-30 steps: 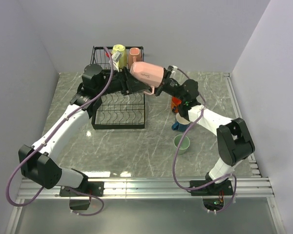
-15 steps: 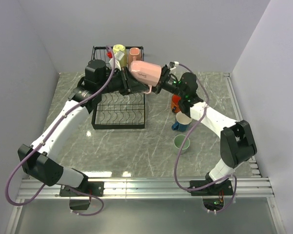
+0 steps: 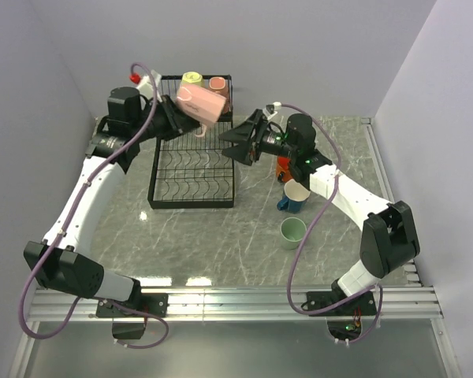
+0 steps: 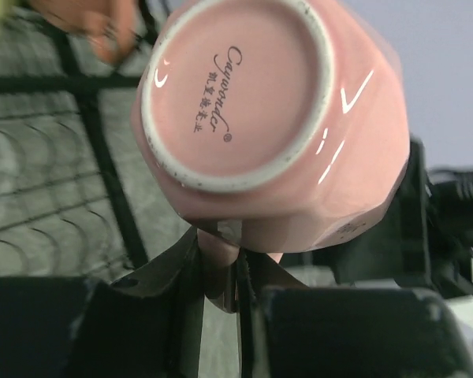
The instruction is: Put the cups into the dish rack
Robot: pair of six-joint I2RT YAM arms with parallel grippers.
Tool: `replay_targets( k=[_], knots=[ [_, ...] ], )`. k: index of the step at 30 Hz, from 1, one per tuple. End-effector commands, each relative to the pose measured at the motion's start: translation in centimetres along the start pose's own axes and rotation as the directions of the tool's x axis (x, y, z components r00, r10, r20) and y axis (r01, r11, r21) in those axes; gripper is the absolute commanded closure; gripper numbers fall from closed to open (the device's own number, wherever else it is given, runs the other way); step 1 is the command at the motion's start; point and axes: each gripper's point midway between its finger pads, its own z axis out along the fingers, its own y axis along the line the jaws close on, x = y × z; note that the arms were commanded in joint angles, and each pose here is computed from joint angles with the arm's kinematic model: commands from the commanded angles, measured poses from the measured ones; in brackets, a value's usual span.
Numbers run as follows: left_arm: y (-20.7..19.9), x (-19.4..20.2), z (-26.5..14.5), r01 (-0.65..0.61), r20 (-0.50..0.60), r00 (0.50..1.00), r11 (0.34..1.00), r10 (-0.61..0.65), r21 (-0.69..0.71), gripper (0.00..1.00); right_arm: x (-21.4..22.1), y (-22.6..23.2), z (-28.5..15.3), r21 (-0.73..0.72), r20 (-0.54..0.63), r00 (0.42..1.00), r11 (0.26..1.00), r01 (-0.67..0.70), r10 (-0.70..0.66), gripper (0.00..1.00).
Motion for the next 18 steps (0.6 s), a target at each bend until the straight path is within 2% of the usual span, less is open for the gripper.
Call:
replay_targets(
  k=[1, 4, 10, 13, 14, 15, 18],
  knots=[
    [-3.8, -7.8, -3.5, -0.153, 0.288, 0.948, 0.988, 0.139, 0.028, 1.0, 3.7, 2.1, -0.8, -0.056, -0.144, 0.986, 0.995, 0.08, -0.087, 0.23],
    [-3.6, -8.6, -4.1, -0.162, 0.307, 0.94, 0.987, 0.152, 0.007, 1.0, 3.8, 1.9, -0.8, -0.056, -0.149, 0.986, 0.996, 0.072, -0.08, 0.23],
    [-0.9, -12.2, -5.5, -0.19, 0.354, 0.895, 0.95, 0.271, -0.247, 1.0, 4.3, 1.3, -1.0, -0.037, -0.169, 0.982, 0.997, 0.074, -0.08, 0.23],
    [2.0, -14.9, -6.5, -0.172, 0.376, 0.853, 0.875, 0.362, -0.452, 1.0, 4.8, 0.2, -1.7, 0.001, -0.182, 0.98, 0.997, 0.077, -0.076, 0.23],
    [3.6, -14.9, -6.1, -0.189, 0.335, 0.854, 0.837, 0.399, -0.514, 1.0, 5.0, -0.1, -1.9, 0.008, -0.186, 0.979, 0.996, 0.09, -0.087, 0.23],
    [4.9, -15.7, -6.7, -0.164, 0.34, 0.838, 0.793, 0.426, -0.587, 1.0, 5.2, -0.4, -2.3, 0.026, -0.187, 0.979, 0.996, 0.084, -0.078, 0.23],
    [7.6, -16.1, -6.2, -0.162, 0.297, 0.833, 0.719, 0.467, -0.676, 1.0, 5.8, -1.9, -3.3, 0.074, -0.194, 0.979, 0.995, 0.071, -0.056, 0.23]
  ],
)
